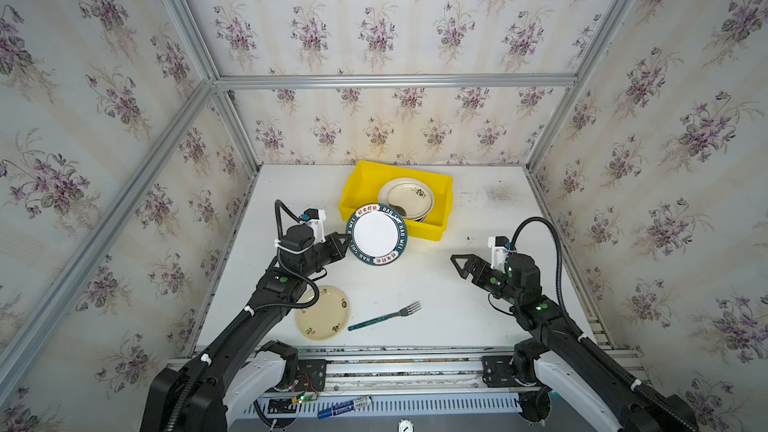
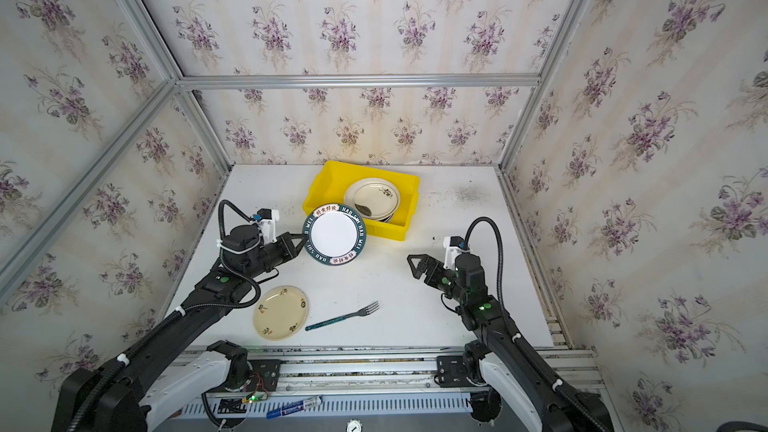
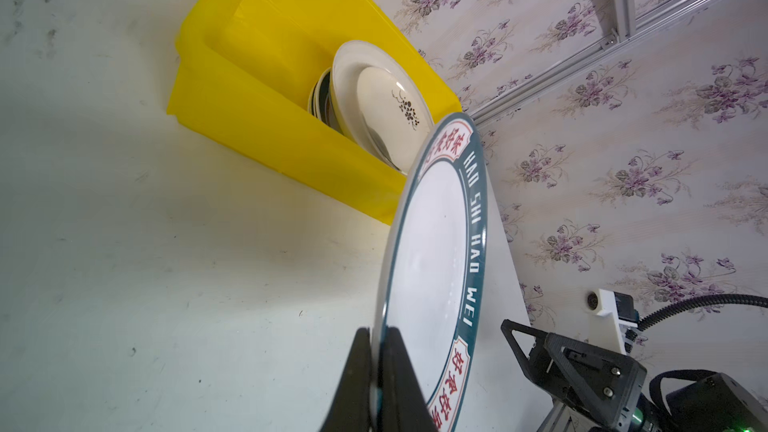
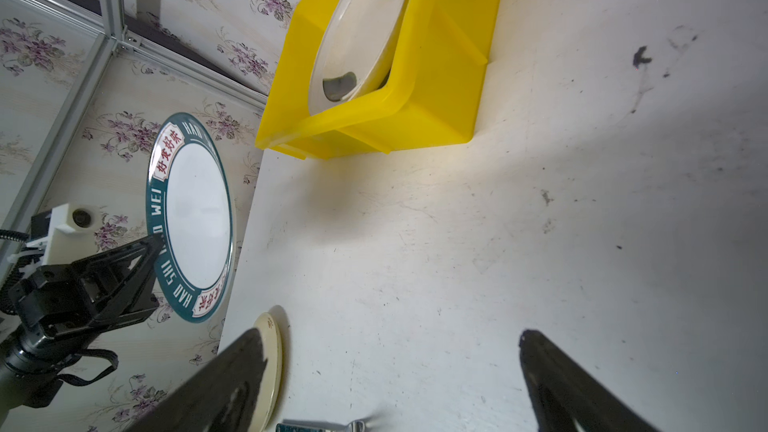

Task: Place the plates into the plastic bin on the countertop
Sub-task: 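Carry the green-rimmed plate into the yellow bin and open the left gripper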

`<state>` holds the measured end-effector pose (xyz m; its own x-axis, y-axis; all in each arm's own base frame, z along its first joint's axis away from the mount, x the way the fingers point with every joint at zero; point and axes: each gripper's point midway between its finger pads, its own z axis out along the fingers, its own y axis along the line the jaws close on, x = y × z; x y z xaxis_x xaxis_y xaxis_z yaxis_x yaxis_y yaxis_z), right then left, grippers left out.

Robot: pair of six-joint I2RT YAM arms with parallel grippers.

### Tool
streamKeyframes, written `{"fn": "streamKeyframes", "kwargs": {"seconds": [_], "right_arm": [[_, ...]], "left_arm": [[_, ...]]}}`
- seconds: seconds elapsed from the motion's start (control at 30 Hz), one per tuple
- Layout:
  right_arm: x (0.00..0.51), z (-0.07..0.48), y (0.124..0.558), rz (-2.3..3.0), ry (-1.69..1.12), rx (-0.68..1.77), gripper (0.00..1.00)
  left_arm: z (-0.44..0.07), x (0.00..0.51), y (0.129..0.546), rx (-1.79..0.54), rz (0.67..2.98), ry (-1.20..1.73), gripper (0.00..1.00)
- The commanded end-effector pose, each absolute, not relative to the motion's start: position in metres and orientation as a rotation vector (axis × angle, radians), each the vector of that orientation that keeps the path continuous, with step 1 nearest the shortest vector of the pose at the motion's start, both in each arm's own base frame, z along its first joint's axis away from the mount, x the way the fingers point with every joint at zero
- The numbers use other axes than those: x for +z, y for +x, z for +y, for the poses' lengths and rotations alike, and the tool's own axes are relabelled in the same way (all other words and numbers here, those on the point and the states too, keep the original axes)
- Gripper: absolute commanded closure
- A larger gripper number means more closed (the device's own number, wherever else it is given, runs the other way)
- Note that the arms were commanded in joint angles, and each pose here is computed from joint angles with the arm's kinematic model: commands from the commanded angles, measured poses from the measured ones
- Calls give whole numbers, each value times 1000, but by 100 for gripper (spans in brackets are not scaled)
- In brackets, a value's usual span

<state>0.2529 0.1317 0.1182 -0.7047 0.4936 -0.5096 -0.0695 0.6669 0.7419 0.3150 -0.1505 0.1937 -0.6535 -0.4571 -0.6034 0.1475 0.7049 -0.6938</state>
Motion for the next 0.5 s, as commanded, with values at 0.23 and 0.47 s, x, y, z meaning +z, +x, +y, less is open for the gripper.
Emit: {"fn": "streamKeyframes", "kwargs": {"seconds": [0.23, 0.47], "right_arm": [[120, 128, 246, 2141, 297, 978, 2], [124, 119, 236, 2131, 294, 929, 2]], "left_arm": [[-174, 248, 371, -970, 1979, -225, 100], [-195, 254, 424, -967, 1991, -214, 100]]}}
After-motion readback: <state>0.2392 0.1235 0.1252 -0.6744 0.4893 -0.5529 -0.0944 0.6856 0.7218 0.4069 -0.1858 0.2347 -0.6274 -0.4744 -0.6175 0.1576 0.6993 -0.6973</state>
